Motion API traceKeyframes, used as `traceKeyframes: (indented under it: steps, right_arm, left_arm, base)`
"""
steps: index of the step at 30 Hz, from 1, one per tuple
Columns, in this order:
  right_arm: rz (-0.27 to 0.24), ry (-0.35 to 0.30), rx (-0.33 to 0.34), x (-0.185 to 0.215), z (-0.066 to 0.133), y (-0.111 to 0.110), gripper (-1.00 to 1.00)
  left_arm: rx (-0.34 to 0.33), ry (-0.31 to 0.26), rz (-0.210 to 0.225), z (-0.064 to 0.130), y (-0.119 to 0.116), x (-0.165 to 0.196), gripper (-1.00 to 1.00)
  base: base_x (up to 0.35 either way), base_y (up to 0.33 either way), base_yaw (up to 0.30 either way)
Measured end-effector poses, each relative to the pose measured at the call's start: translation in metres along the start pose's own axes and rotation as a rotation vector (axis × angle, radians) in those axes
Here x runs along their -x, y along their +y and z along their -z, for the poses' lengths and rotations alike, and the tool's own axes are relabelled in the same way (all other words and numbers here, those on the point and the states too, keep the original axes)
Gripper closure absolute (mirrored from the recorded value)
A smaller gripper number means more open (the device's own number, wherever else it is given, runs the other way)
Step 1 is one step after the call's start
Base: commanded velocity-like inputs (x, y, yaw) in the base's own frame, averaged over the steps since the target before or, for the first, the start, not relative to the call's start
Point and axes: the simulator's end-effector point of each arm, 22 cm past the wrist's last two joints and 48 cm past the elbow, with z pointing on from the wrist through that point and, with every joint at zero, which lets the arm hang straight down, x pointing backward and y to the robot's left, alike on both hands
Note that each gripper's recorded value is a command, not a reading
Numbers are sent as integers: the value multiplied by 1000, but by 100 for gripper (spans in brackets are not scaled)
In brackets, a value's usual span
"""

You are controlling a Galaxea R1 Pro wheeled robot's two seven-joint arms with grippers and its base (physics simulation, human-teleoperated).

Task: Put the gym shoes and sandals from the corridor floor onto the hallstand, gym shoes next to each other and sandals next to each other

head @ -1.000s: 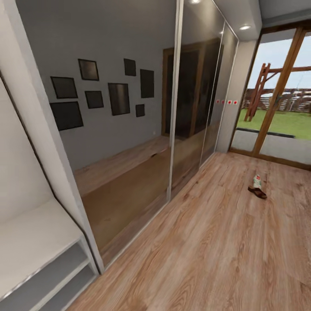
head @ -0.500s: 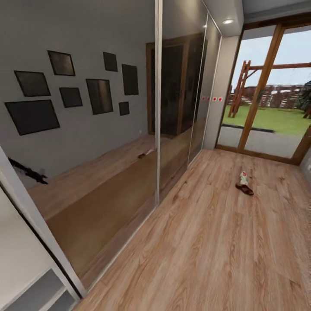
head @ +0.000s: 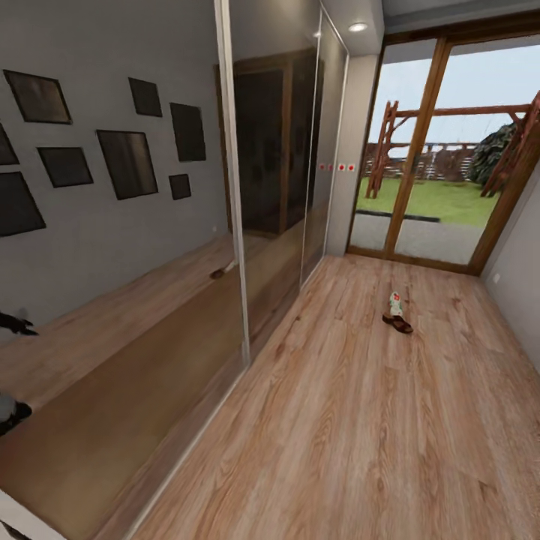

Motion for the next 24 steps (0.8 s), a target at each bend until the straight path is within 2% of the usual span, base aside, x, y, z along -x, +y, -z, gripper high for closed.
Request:
traceKeyframes:
  steps: [24]
  right_arm:
    - [1,23,-8,-10,-1,-3,-100]
  left_arm:
    - [1,25,0,-1,0,-11,-100]
  base:
    - [285,-152,-232]
